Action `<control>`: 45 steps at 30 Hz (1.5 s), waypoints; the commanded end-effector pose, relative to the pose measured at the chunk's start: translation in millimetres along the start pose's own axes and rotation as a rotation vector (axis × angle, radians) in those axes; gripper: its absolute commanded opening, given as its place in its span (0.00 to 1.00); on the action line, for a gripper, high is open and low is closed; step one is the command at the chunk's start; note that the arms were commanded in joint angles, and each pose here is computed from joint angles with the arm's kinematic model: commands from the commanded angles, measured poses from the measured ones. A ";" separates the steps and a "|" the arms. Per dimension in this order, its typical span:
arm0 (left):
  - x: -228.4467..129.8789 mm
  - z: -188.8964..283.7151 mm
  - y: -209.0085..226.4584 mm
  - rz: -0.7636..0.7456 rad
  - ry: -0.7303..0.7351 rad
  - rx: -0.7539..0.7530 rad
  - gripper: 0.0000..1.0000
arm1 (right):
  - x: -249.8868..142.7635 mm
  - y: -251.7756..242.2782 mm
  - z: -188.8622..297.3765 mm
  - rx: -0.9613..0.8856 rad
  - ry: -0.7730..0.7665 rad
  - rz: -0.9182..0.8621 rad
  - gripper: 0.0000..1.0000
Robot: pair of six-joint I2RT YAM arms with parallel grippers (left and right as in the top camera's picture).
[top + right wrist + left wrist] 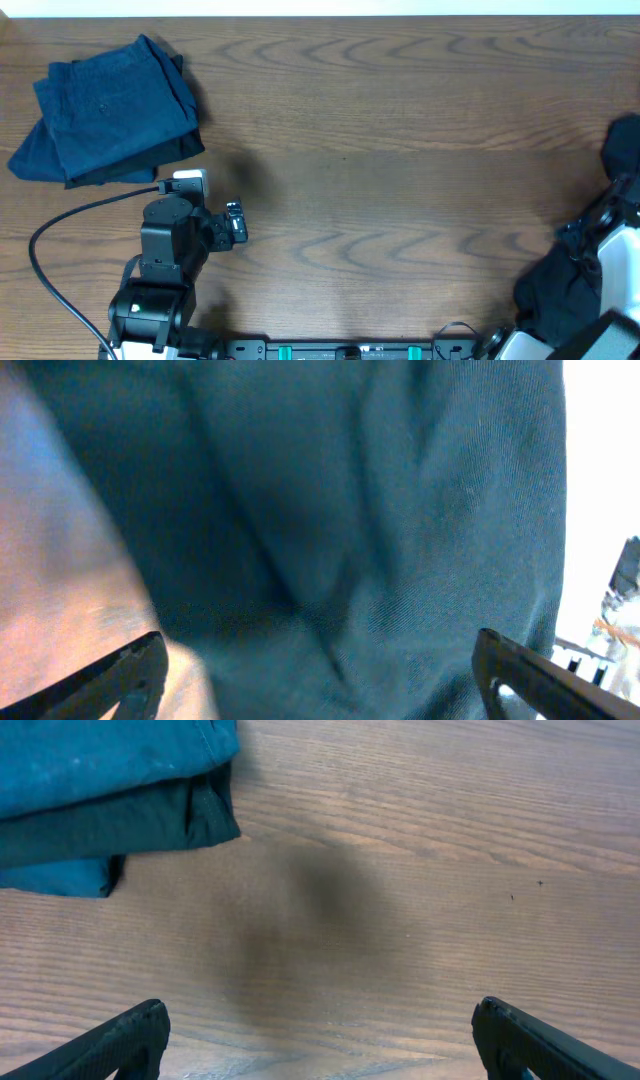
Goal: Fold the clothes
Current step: 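Reach the right gripper to the black shirt at the right edge and grasp it, then drag the black shirt with the right gripper toward the table center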
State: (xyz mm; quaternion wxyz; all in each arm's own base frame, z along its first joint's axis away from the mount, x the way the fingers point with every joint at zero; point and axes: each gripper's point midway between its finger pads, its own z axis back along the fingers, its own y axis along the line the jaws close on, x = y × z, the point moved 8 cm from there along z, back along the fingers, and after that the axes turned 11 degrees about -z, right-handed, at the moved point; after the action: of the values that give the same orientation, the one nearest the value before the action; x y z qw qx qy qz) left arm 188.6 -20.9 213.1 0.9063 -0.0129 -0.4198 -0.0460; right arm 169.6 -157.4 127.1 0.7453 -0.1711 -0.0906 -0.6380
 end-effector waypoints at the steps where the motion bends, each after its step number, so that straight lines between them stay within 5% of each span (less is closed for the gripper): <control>1: 8.3 5.2 0.4 0.013 -0.025 -0.003 0.98 | 5.2 0.0 -11.9 -0.051 0.020 -0.037 0.88; 6: 8.3 5.2 0.4 0.013 -0.025 -0.003 0.98 | 2.4 5.6 -30.2 -0.087 0.056 -0.021 0.69; 10: 8.3 5.2 0.4 0.013 -0.025 -0.003 0.98 | 0.2 6.9 -36.5 -0.103 0.073 -0.011 0.06; 11: 8.3 5.2 0.4 0.013 -0.025 -0.003 0.98 | 0.1 6.8 -36.4 -0.103 0.074 -0.011 0.01; 20: 9.5 5.3 0.4 0.013 -0.032 -0.003 0.98 | 19.4 10.2 7.1 -0.005 0.059 -0.027 0.01; 28: 9.4 5.2 0.4 0.014 -0.032 -0.003 0.98 | 63.8 26.9 127.8 0.448 -0.097 0.147 0.01; 35: 9.6 5.3 0.4 0.014 -0.033 -0.003 0.98 | 41.9 53.4 160.4 0.754 -0.077 0.487 0.01; 40: 9.6 5.3 0.4 0.013 -0.033 -0.003 0.98 | 21.7 77.4 196.4 1.137 -0.073 0.733 0.01; 45: 9.6 5.3 0.4 0.013 -0.033 -0.003 0.98 | 0.5 82.5 262.2 1.743 -0.053 0.978 0.01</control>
State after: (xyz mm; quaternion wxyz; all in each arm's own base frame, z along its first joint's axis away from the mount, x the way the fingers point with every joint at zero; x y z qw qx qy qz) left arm 189.0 -21.2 213.7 0.9055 -0.0144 -0.4217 -0.0463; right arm 278.8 -90.2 313.3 0.8638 0.2478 -0.4113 -0.1524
